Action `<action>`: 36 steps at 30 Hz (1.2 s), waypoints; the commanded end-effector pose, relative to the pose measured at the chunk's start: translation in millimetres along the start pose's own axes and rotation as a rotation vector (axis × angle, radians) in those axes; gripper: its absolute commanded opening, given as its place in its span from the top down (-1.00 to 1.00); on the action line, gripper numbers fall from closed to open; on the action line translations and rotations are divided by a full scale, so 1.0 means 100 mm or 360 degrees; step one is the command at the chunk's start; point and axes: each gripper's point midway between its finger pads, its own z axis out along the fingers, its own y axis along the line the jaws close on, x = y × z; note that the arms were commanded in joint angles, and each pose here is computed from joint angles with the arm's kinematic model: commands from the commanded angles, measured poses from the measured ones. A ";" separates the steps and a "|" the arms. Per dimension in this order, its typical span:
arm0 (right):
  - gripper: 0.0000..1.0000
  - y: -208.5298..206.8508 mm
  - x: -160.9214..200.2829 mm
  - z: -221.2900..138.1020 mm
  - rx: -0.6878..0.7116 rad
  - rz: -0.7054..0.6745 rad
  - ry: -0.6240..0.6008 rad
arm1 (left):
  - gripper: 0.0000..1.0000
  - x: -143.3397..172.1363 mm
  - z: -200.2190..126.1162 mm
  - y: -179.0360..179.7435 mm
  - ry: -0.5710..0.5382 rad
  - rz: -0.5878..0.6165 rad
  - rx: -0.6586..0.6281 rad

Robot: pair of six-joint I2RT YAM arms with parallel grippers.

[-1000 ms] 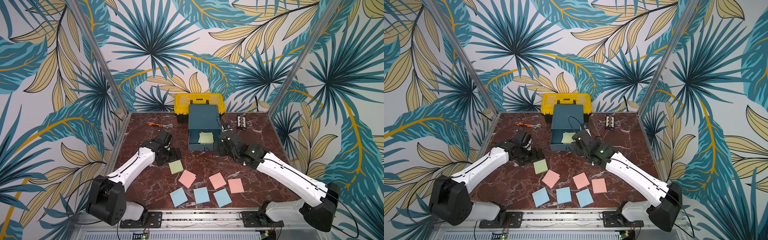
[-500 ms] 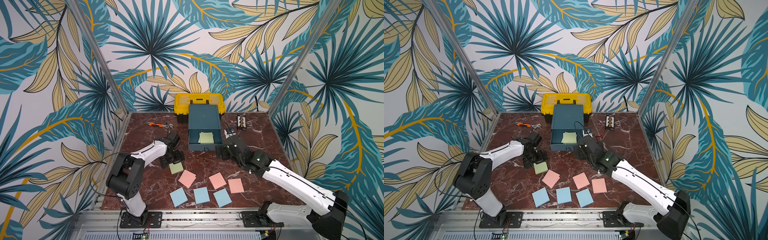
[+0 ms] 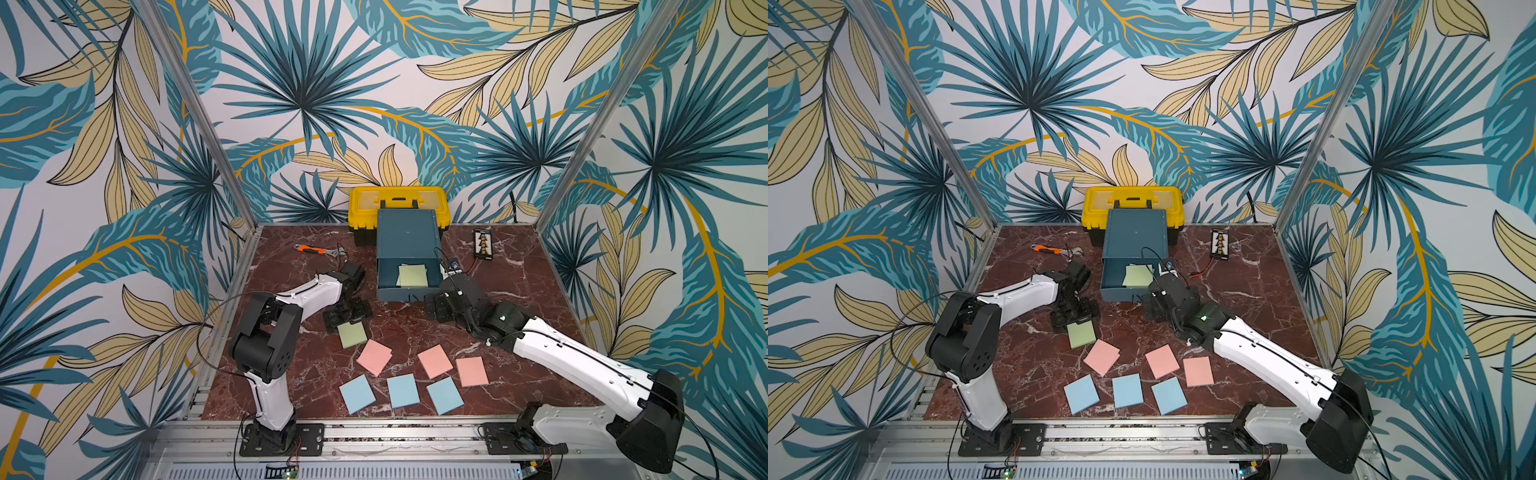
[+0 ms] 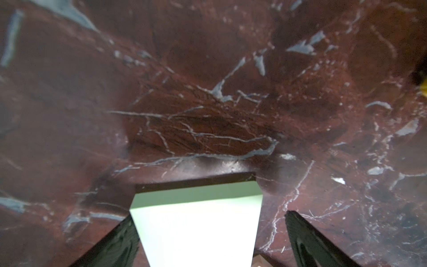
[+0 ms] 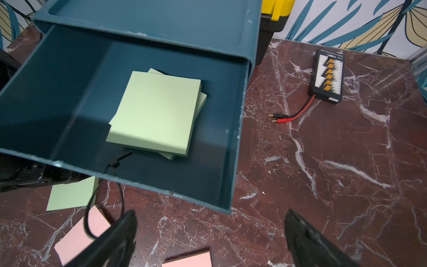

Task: Please put the sticky notes in the drawer by color
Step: Pick up the sticky notes from the center of the board.

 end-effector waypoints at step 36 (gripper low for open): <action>-0.99 -0.02 0.16 0.10 0.0033 -0.0030 0.0043 | -0.60 0.28 0.21 0.24 0.0041 -0.0025 -0.0156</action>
